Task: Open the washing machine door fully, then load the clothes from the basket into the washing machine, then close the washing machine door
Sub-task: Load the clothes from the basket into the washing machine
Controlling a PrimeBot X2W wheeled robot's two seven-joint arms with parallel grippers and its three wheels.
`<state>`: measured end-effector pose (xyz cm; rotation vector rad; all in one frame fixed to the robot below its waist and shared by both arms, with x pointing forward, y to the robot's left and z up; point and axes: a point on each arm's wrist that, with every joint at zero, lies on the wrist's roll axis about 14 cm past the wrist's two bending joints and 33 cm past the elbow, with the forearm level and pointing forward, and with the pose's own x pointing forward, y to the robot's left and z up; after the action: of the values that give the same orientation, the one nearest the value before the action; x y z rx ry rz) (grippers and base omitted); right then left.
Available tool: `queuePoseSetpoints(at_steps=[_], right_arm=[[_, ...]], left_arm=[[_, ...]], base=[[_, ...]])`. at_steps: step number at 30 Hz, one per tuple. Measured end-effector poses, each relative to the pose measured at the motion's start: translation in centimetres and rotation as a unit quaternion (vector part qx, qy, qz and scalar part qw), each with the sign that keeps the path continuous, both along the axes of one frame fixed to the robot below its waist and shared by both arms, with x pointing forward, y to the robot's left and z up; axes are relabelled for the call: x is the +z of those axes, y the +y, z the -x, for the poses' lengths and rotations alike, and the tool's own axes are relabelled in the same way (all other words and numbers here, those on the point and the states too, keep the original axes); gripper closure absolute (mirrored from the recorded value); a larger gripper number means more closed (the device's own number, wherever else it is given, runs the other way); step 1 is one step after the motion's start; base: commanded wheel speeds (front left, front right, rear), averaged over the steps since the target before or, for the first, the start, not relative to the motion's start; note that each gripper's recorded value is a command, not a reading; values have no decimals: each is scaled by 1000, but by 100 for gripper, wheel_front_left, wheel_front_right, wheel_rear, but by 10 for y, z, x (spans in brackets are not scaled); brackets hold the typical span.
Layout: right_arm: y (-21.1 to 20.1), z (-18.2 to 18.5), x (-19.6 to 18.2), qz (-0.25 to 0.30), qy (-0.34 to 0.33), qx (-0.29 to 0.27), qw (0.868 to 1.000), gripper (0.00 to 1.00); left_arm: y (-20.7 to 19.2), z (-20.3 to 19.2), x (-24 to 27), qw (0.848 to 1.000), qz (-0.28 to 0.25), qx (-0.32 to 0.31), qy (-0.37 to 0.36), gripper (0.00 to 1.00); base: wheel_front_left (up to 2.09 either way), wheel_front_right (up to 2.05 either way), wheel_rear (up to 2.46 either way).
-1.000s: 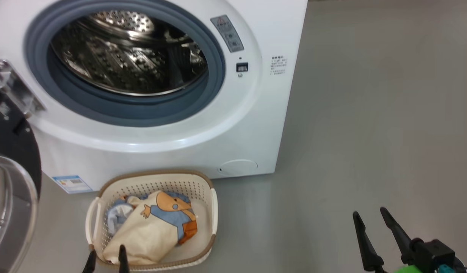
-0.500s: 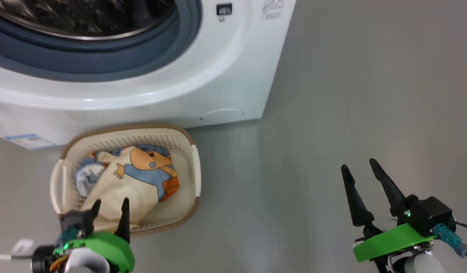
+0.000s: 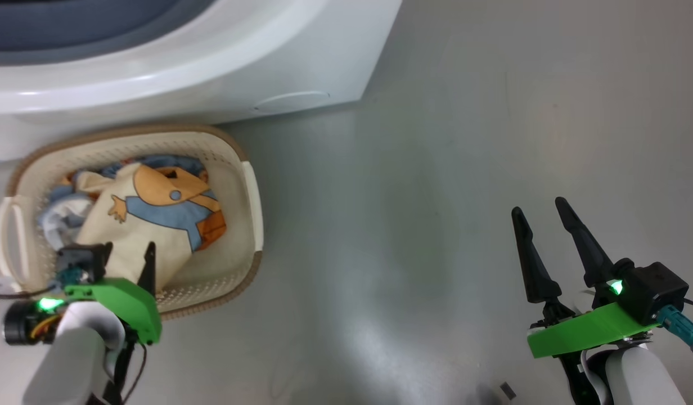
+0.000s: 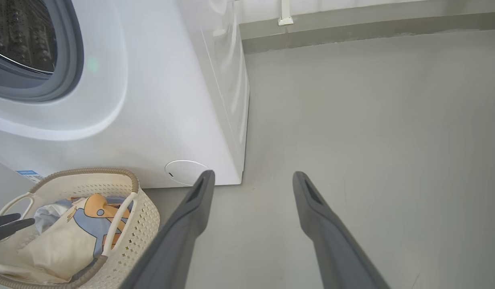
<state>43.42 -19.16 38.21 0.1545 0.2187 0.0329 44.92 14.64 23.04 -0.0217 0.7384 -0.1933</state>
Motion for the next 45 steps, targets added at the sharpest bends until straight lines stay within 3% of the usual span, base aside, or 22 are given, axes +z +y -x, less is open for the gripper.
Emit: queuePoseSetpoints(at_steps=[24,41,45], right_arm=[[-26,-7,-66,22,65,-28,997,0],[-31,-5,-97,29,96,-29,995,0],[-33,-6,-96,32,94,-30,995,0]], left_arm=[[-5,-47,-97,997,-20,-11,73,0],[-11,-45,-145,990,-53,-35,129,0],[-14,-42,-148,988,-60,-41,133,100]], base=[[0,0,0],[0,0,0],[0,0,0]])
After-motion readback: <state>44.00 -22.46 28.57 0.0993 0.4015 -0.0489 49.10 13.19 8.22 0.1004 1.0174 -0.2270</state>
